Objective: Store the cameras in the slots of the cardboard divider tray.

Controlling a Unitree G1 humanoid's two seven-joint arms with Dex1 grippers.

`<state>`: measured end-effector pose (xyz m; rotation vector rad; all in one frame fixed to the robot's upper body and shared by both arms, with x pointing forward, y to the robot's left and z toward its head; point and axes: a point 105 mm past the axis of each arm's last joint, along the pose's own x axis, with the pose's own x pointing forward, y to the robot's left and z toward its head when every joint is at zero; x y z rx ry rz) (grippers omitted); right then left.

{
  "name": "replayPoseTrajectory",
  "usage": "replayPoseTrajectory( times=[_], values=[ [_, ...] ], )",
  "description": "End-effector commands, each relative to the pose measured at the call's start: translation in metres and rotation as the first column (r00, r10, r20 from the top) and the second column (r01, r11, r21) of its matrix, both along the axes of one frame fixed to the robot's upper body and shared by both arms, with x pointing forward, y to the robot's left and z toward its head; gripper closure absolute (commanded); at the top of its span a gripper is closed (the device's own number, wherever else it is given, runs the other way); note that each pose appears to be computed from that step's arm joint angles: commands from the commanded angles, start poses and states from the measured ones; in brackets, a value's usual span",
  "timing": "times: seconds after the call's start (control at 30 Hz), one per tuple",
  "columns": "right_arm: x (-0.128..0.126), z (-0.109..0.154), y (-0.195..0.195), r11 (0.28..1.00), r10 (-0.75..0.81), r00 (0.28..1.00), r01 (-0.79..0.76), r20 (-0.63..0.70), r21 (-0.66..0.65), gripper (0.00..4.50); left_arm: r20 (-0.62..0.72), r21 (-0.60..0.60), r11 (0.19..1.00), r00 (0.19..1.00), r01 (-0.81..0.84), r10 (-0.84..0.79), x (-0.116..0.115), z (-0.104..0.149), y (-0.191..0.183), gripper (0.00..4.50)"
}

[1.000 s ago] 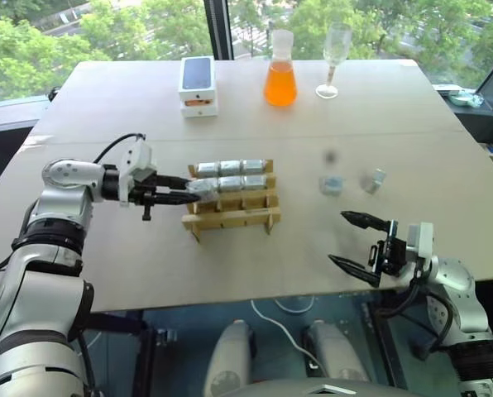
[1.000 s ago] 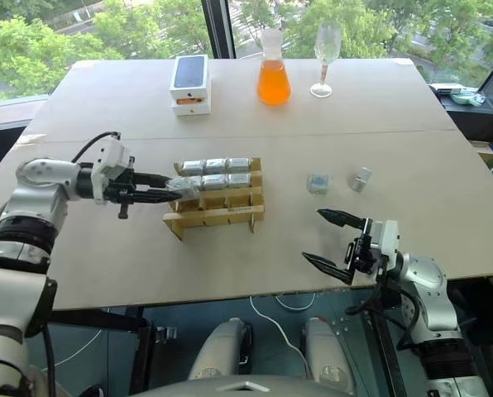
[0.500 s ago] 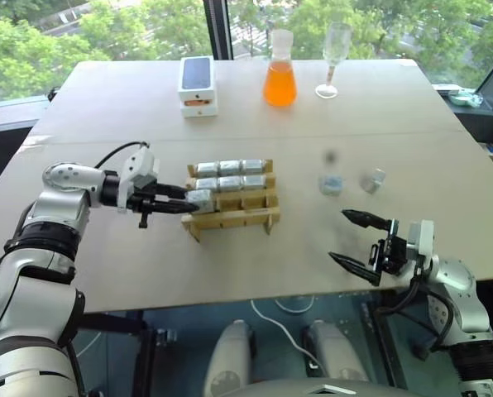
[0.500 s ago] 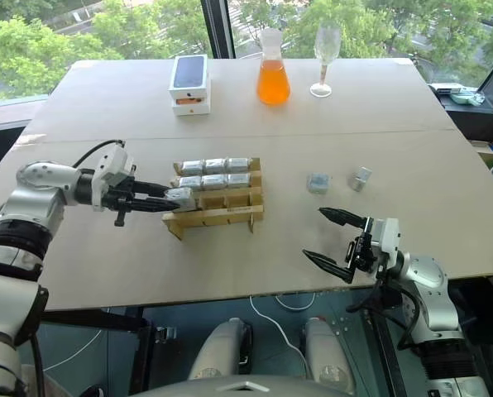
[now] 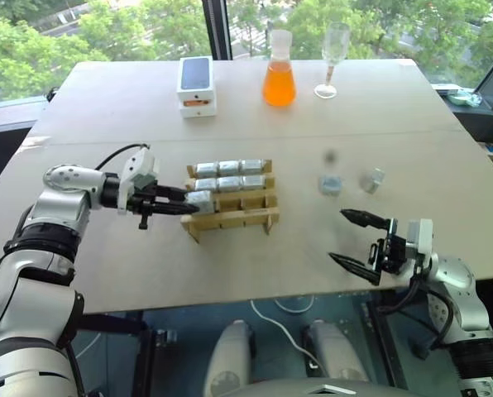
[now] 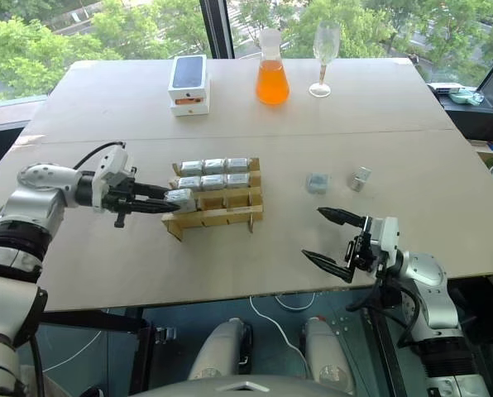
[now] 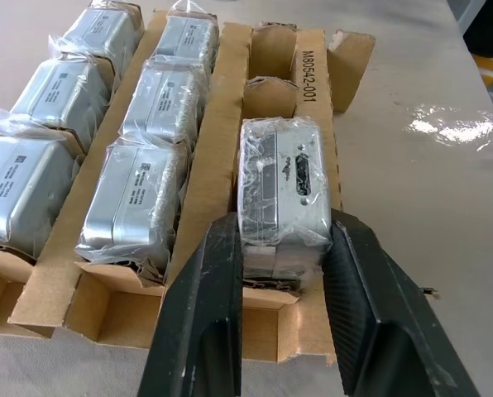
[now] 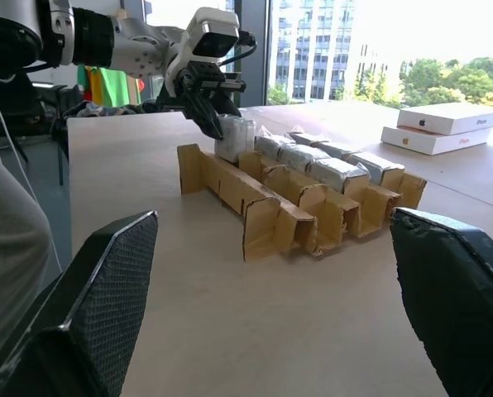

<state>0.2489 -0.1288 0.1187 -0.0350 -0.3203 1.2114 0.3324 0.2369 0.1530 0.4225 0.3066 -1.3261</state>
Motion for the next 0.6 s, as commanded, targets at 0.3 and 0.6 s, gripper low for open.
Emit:
replayPoseTrajectory(
  times=[0.3, 0.6],
  values=[
    [-0.002, 0.006, 0.002, 1.000, 0.015, 0.999, -0.015, 0.040, 0.000, 0.06, 0.063, 0.071, 0.997, 0.997, 0.031, -0.035, 0.009, 0.003, -0.003, 3.74],
    [0.002, 0.009, 0.000, 1.000, -0.003, 0.999, 0.003, 0.042, -0.002, 0.00, 0.063, 0.049, 0.999, 0.998, -0.006, 0.003, 0.013, 0.008, 0.000, 0.94]
  ],
)
